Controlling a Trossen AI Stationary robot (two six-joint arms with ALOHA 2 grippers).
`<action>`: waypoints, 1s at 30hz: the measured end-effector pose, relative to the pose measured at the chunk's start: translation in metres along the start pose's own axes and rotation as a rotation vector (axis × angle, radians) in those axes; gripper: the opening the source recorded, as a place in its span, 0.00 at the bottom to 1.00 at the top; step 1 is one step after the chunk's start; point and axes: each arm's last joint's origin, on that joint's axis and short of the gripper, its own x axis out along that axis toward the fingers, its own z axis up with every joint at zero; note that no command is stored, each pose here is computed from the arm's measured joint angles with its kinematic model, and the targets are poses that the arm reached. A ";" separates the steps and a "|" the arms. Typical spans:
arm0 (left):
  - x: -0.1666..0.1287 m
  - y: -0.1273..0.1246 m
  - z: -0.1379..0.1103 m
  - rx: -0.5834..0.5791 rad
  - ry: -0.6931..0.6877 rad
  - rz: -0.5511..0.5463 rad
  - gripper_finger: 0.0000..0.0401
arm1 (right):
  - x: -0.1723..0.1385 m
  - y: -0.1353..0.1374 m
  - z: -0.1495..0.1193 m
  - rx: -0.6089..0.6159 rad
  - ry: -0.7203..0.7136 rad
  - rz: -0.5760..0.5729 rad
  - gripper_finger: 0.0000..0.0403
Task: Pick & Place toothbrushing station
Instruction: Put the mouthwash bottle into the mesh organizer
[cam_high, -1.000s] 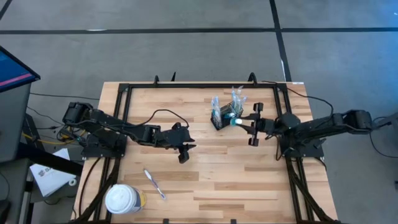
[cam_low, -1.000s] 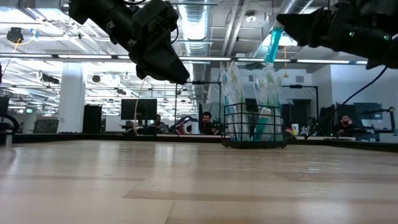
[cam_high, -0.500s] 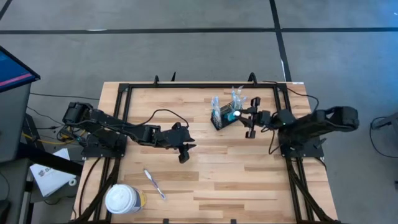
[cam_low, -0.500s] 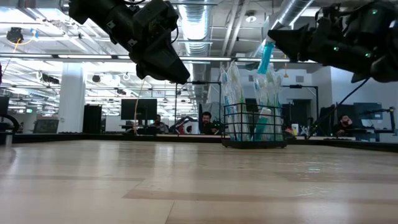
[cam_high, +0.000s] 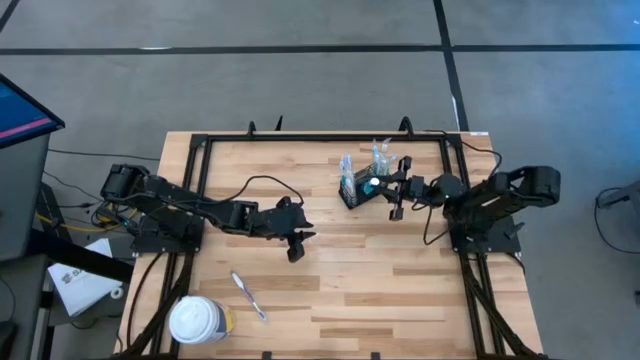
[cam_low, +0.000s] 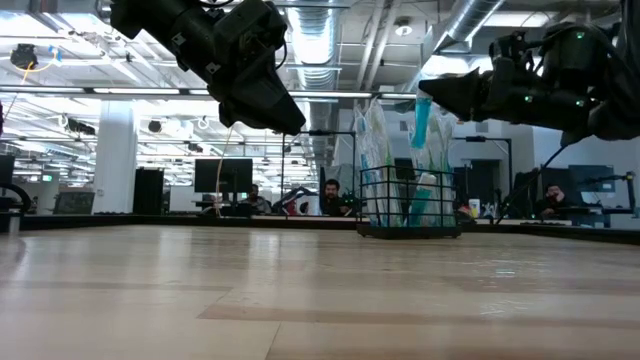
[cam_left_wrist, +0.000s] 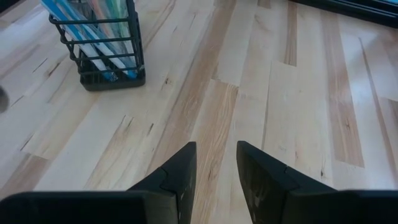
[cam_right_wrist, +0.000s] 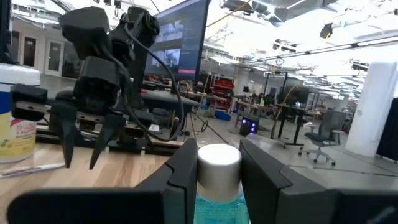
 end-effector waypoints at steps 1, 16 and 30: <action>0.000 0.000 0.000 0.000 0.000 0.000 0.27 | 0.000 -0.001 0.000 -0.002 0.000 -0.007 0.20; 0.000 0.000 0.001 -0.003 -0.012 0.012 0.27 | -0.001 -0.010 -0.005 0.017 0.028 -0.050 0.20; 0.000 0.000 0.001 -0.004 -0.017 0.010 0.27 | 0.011 -0.012 -0.024 0.030 0.110 -0.051 0.20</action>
